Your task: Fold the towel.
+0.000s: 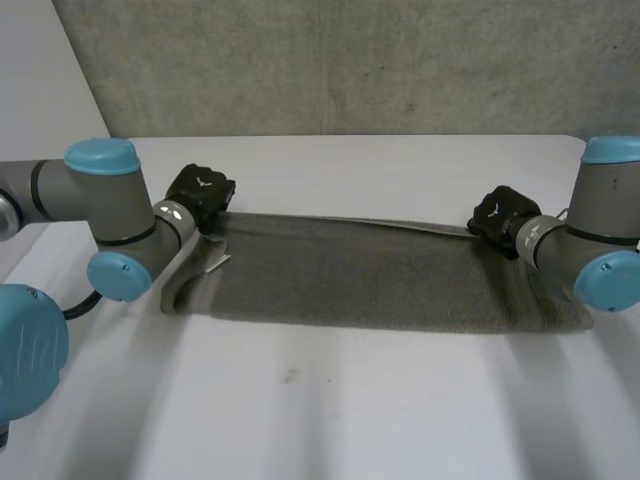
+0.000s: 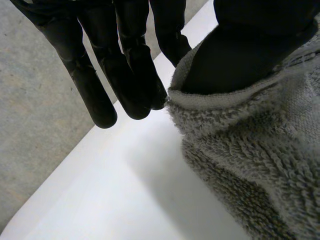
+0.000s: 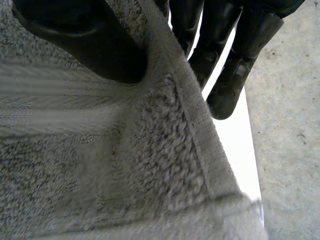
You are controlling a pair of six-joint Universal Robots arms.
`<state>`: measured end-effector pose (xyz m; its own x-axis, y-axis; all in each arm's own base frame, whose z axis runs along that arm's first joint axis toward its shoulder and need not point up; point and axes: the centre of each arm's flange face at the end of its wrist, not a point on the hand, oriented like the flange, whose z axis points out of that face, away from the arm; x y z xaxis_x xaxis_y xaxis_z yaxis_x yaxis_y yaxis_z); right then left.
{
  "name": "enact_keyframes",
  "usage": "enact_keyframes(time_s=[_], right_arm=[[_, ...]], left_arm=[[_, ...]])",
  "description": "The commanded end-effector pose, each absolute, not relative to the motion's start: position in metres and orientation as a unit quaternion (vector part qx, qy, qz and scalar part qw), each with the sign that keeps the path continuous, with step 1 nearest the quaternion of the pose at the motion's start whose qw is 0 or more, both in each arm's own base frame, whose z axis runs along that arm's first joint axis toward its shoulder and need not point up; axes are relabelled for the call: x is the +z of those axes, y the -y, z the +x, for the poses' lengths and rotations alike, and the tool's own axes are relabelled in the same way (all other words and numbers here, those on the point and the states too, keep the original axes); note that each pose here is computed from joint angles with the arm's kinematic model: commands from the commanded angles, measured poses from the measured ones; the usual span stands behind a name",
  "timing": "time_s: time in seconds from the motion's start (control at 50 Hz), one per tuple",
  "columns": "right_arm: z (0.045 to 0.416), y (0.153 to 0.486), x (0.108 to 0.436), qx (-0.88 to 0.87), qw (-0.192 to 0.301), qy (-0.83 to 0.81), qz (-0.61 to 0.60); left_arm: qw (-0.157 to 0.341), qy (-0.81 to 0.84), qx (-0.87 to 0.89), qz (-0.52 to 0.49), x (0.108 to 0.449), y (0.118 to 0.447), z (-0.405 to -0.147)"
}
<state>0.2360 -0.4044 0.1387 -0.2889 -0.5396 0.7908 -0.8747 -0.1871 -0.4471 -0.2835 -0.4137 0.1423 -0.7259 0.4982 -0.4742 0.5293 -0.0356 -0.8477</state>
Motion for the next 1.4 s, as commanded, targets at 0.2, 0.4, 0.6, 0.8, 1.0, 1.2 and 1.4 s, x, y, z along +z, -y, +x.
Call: enact_keyframes(time_s=[0.2,0.4,0.6,0.8,1.0,1.2,1.4], right_arm=[[0.234,0.435,0.166,0.584,0.198,0.628,0.475],[0.232,0.425,0.2,0.612,0.181,0.636,0.434],[0.231,0.402,0.198,0.592,0.166,0.648,0.45],[0.231,0.391,0.183,0.571,0.156,0.663,0.458],[0.228,0.381,0.178,0.558,0.15,0.672,0.463],[0.222,0.371,0.174,0.546,0.146,0.682,0.465],[0.221,0.363,0.172,0.54,0.136,0.684,0.47]], left_arm=[[0.028,-0.678,-0.641,0.358,0.15,0.425,-0.285],[0.023,-0.662,-0.66,0.354,0.177,0.423,-0.287],[-0.025,-0.68,-0.629,0.376,0.184,0.406,-0.29],[-0.015,-0.685,-0.617,0.388,0.155,0.421,-0.289],[-0.087,-0.713,-0.627,0.302,0.161,0.433,-0.29],[-0.063,-0.711,-0.625,0.316,0.165,0.439,-0.279],[-0.152,-0.775,-0.57,0.227,0.169,0.439,-0.258]])
